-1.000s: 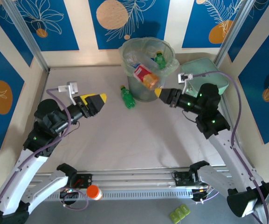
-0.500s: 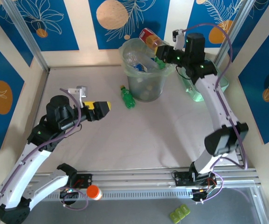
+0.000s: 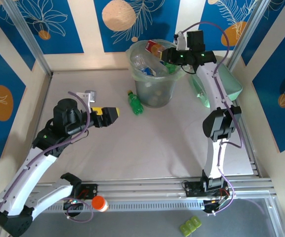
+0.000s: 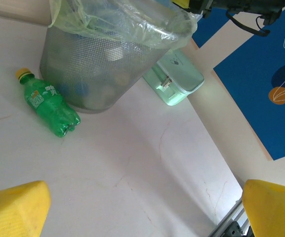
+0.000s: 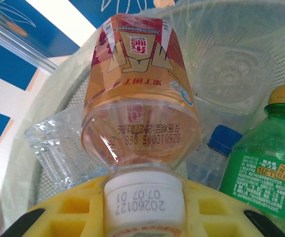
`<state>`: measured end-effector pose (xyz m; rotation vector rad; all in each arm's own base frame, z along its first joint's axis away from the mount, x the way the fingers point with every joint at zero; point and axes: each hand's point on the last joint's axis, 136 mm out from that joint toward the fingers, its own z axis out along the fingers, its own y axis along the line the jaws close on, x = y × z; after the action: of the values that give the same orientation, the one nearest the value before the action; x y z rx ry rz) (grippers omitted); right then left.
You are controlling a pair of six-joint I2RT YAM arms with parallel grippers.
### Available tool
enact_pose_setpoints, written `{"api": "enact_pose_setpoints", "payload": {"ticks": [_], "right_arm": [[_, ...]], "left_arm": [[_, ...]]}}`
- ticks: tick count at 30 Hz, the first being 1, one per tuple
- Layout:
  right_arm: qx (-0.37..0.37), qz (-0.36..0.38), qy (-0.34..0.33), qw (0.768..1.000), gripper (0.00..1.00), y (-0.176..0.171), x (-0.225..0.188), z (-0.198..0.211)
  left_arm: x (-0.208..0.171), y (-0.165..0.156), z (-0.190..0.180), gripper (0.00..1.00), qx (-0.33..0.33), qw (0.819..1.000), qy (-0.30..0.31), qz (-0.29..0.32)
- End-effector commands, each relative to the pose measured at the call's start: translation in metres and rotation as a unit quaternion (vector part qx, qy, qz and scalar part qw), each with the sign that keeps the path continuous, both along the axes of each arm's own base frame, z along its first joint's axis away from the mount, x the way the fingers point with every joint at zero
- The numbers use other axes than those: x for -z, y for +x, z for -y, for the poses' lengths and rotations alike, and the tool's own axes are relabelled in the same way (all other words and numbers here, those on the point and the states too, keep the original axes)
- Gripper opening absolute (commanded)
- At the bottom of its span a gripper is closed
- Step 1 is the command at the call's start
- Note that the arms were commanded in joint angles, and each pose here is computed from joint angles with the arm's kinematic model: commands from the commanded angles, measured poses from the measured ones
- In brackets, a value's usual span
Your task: Put the plastic bottles in the bin
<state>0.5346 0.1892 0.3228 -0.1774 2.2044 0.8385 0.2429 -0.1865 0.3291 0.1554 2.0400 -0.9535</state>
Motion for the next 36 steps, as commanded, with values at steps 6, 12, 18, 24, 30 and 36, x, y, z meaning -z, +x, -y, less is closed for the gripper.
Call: {"api": "enact_pose_setpoints", "payload": {"ticks": [6,12,18,24,30,36], "right_arm": [[-0.048,-0.027,-0.05,0.997,0.4,-0.013,0.031,-0.03],[-0.041,-0.012,-0.062,0.997,0.61,-0.016,0.02,-0.024],[-0.005,0.02,-0.075,0.997,0.71,-0.018,-0.01,-0.003],[0.012,0.039,-0.082,0.996,0.74,-0.029,-0.036,0.01],[0.014,0.052,-0.068,0.996,0.72,-0.052,-0.061,0.015],[0.027,0.077,-0.032,0.996,0.64,-0.082,-0.098,0.021]], "left_arm": [[-0.016,0.002,0.0,0.99,0.002,1.0,-0.004,0.024],[-0.014,0.004,-0.002,0.99,-0.004,1.0,0.003,0.023],[-0.01,0.008,-0.006,0.99,-0.017,1.0,0.013,0.02],[-0.005,0.018,-0.021,0.99,-0.066,0.997,0.04,0.016],[0.009,0.041,-0.031,0.99,-0.125,0.99,0.066,-0.028],[0.033,0.075,-0.021,0.99,-0.173,0.979,0.048,-0.097]]}}
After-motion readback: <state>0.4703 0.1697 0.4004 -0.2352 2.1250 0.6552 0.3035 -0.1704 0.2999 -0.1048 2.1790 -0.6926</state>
